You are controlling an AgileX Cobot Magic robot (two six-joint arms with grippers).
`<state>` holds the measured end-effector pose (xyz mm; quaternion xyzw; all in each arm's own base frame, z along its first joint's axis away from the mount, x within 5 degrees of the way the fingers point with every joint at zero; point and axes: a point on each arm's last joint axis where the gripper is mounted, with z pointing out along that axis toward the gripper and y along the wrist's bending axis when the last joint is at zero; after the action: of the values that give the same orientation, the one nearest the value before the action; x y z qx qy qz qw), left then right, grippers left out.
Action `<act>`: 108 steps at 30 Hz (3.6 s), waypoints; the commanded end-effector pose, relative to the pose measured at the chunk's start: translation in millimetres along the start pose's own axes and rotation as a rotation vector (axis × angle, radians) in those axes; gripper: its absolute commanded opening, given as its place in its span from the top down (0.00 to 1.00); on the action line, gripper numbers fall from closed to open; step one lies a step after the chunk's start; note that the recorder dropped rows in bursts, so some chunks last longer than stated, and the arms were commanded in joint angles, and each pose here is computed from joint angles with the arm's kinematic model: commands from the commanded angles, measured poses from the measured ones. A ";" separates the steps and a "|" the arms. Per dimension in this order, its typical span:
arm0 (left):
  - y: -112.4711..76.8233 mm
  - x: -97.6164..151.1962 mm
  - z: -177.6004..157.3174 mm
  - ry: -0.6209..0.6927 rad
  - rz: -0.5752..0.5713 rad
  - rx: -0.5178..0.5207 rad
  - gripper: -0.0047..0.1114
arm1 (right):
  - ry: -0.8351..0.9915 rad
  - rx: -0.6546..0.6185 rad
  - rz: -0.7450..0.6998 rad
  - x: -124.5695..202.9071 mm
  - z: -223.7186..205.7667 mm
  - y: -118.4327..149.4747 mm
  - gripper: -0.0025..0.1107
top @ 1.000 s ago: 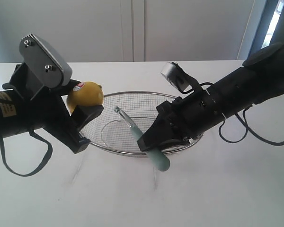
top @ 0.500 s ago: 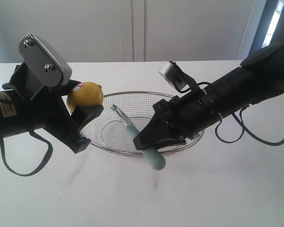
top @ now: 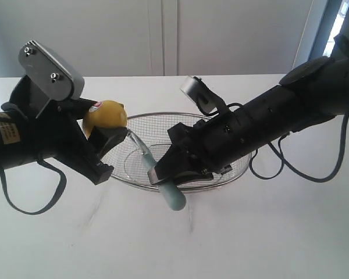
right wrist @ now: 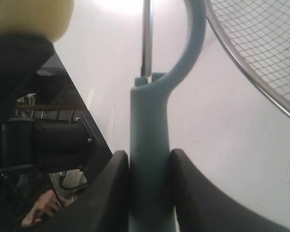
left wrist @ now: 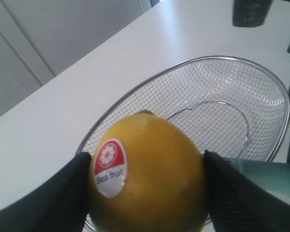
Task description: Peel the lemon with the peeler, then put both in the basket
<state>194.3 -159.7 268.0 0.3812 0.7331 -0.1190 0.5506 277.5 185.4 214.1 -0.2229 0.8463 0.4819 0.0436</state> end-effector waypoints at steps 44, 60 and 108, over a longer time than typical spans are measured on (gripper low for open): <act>-7.6 11.4 18.6 0.034 -0.081 0.049 0.96 | 0.043 -0.051 0.081 1.6 26.8 -13.6 0.98; -7.6 11.4 18.6 0.034 -0.081 0.049 0.96 | 0.031 -0.070 0.045 -5.3 22.7 -9.3 0.98; -7.5 8.2 18.6 -0.001 -0.079 0.050 0.96 | -0.092 0.253 0.018 2.0 -35.6 -15.6 0.98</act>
<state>202.9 -171.2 249.8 0.3649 0.7513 -0.1528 0.5282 289.6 139.4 228.0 -0.1836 0.9008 0.3728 0.1260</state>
